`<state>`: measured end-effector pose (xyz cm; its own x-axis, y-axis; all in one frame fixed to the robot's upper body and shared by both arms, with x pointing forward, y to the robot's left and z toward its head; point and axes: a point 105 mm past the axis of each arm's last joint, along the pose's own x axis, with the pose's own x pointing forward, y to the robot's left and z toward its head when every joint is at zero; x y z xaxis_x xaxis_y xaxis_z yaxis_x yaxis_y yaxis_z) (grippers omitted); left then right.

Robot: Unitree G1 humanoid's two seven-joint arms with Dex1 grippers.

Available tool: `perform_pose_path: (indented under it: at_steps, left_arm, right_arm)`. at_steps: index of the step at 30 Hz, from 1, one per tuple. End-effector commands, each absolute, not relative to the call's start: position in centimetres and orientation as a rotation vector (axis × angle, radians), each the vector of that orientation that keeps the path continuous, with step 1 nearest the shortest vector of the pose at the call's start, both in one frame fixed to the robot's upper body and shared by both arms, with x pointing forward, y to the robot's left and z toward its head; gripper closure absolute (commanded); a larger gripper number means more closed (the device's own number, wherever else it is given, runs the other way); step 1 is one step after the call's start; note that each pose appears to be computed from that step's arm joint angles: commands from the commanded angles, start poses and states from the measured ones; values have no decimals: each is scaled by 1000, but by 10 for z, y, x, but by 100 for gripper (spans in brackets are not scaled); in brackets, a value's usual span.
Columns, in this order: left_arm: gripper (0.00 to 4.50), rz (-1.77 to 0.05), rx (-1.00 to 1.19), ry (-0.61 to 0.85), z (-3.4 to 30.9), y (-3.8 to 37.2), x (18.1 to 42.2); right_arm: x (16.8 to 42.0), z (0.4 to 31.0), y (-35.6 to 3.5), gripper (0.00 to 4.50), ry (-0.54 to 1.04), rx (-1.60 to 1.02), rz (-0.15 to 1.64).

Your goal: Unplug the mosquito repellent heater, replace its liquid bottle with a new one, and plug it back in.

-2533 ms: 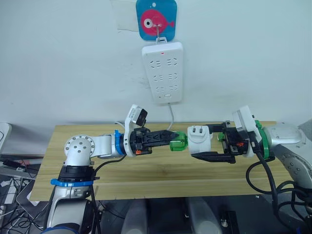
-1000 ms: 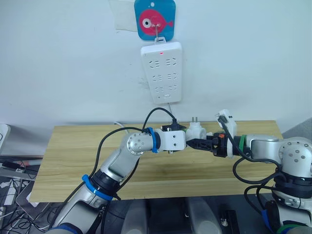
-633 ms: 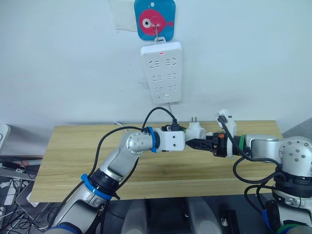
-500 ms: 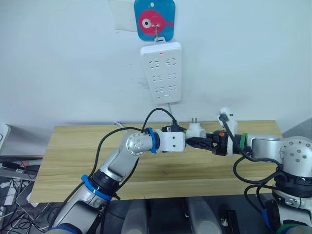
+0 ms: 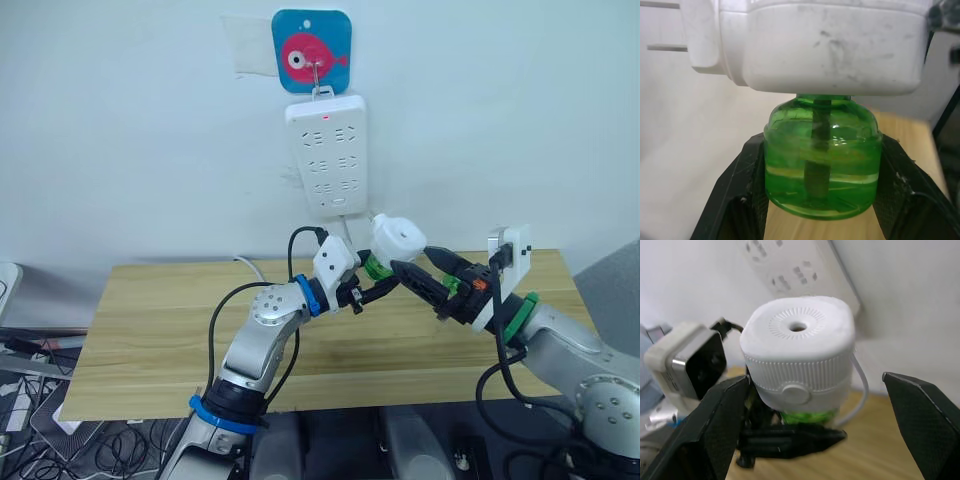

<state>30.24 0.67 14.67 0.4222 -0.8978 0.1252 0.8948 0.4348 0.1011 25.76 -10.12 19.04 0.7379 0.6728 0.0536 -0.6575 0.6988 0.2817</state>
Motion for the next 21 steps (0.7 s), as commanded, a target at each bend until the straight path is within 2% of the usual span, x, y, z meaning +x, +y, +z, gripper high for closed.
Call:
perform_pose_path:
  at_steps: [1,17,21]
  left_arm:
    - [223,-1137,-33,-228,165,5,296]
    - [223,-1187,-14,-226,164,-6,284]
    - [223,-1187,-23,-220,164,-6,283]
  right_arm:
    - [253,205,-94,3,-38,280,751]
    - [272,204,-86,3,-86,260,710]
    - [275,206,-88,124,-100,263,706]
